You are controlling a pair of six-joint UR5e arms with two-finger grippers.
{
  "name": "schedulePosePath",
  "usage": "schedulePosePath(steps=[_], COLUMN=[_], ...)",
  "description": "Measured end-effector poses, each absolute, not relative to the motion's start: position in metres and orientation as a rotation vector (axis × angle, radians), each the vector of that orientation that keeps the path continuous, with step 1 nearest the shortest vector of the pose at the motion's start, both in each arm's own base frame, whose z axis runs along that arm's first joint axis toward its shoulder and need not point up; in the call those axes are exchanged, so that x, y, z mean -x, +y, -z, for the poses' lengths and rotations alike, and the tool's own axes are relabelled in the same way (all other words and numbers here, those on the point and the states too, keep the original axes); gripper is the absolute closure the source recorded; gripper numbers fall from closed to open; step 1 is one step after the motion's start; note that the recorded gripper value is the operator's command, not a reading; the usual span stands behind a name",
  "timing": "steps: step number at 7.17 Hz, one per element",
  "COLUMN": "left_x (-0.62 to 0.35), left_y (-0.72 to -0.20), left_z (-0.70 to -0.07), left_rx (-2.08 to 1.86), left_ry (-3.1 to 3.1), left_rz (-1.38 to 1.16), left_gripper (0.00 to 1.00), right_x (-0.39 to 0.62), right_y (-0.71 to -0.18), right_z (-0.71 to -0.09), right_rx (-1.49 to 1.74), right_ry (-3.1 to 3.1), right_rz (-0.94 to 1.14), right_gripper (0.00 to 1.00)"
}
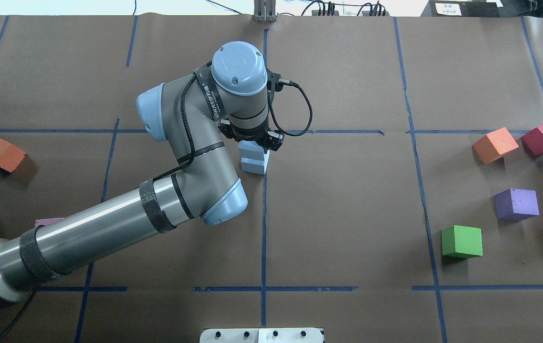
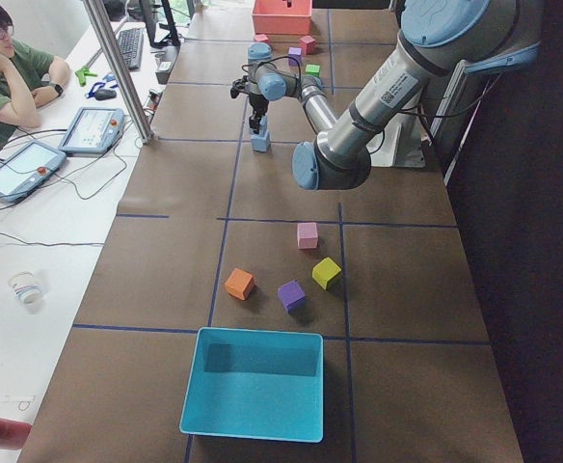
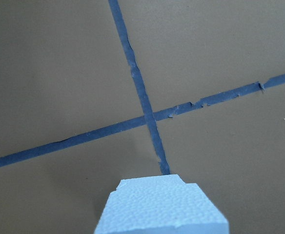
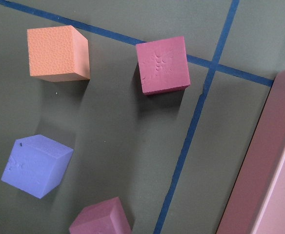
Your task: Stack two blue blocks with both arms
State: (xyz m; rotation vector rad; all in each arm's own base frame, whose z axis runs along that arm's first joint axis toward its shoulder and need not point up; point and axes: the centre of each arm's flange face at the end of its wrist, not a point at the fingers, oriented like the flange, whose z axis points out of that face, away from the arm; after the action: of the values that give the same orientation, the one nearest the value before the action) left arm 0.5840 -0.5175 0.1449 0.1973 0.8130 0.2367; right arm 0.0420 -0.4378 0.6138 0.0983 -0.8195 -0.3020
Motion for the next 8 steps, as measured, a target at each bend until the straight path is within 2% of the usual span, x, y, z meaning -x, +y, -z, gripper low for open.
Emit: schedulePosePath(steps=[1, 2, 3, 8], left_x=[-0.585, -0.587, -0.588, -0.568], left_y=[-0.518, -0.519, -0.519, -0.524], left_z=[-0.147, -0.150, -0.152, -0.132], left_rx=[-0.194, -0.192, -0.189, -0.200], left_ry=[0.809, 0.805, 0.802, 0.821], left_rz=[-0.237, -0.237, -0.237, -0.217], left_gripper=[0.35, 0.08, 0.01, 0.00], right_x=[-0.042, -0.042, -0.042, -0.042], right_y=[-0.438, -0.438, -0.438, -0.438], right_z=[-0.614, -0.614, -0.614, -0.613], right_rx=[-0.098, -0.098, -0.098, -0.100], right_ry=[-0.820, -0.819, -0.819, -0.820], right_rz=[0.302, 0.302, 0.302, 0.302], right_gripper=[0.00, 0.00, 0.00, 0.00])
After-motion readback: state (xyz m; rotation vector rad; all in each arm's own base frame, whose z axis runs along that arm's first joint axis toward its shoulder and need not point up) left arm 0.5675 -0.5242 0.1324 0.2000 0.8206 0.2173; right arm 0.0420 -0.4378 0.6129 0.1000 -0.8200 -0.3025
